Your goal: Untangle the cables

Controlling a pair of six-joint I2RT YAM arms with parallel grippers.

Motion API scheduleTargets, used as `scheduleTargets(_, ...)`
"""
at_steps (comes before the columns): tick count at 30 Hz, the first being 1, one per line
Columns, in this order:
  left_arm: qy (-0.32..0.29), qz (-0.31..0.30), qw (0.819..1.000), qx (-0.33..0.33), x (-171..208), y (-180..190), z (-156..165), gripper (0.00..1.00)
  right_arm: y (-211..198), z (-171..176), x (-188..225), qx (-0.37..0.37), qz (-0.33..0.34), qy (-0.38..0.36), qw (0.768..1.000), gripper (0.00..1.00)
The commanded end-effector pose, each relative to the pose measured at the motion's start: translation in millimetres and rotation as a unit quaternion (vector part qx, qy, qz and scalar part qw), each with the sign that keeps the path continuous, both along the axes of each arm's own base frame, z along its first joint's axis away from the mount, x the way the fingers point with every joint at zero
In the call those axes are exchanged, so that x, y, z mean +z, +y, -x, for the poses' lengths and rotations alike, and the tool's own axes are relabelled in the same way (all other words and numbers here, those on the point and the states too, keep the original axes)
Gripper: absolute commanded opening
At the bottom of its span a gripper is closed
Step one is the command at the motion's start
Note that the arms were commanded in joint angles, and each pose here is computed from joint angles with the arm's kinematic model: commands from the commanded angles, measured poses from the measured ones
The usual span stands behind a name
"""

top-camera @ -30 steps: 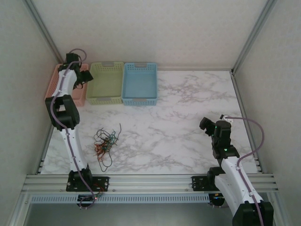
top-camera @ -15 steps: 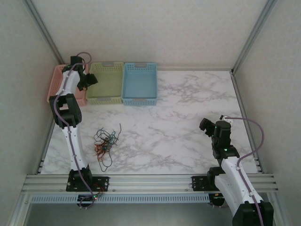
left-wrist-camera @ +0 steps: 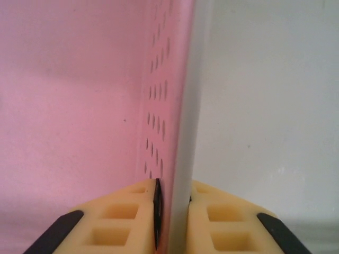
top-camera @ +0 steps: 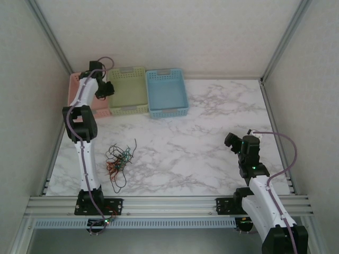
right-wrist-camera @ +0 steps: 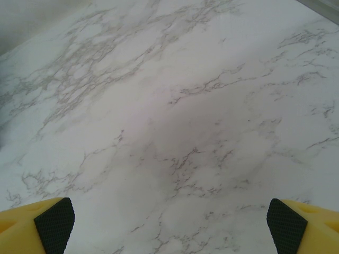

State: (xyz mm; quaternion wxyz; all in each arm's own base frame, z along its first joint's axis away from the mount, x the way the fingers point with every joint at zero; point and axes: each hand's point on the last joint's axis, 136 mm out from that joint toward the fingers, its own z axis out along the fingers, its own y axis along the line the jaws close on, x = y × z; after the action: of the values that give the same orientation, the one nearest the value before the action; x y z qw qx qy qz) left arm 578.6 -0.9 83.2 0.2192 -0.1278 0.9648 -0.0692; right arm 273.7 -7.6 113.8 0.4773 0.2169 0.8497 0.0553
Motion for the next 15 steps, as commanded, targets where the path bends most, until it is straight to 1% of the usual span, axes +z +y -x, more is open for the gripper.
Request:
scheduleTargets(1, 0.017, 0.020, 0.998, -0.060, -4, -55, 8, 0.14, -4, -4, 13, -0.014, 0.001, -0.011, 1.000, 0.97)
scheduleTargets(4, 0.008, 0.006, 0.996, -0.090, 7, -87, 12, 0.13, -4, -5, 12, -0.017, 0.002, -0.006, 1.000, 0.97)
scheduleTargets(6, 0.002, -0.005, 0.996, -0.092, 12, -101, 13, 0.14, -5, -5, 11, -0.018, 0.002, -0.004, 1.000, 0.97)
scheduleTargets(9, 0.001, 0.007, 0.996, -0.094, 11, -120, 12, 0.13, -5, -6, 11, -0.018, 0.003, -0.003, 1.000, 0.97)
scheduleTargets(12, 0.006, 0.005, 0.994, -0.105, 6, -136, 14, 0.12, -5, -5, 11, -0.018, 0.003, -0.004, 1.000, 0.97)
scheduleTargets(14, 0.005, 0.000, 0.994, -0.111, 6, -146, 15, 0.13, -5, -5, 11, -0.019, 0.002, -0.005, 1.000, 0.97)
scheduleTargets(15, 0.004, -0.002, 0.994, -0.111, 7, -150, 16, 0.16, -5, -5, 12, -0.019, 0.002, -0.005, 1.000, 0.97)
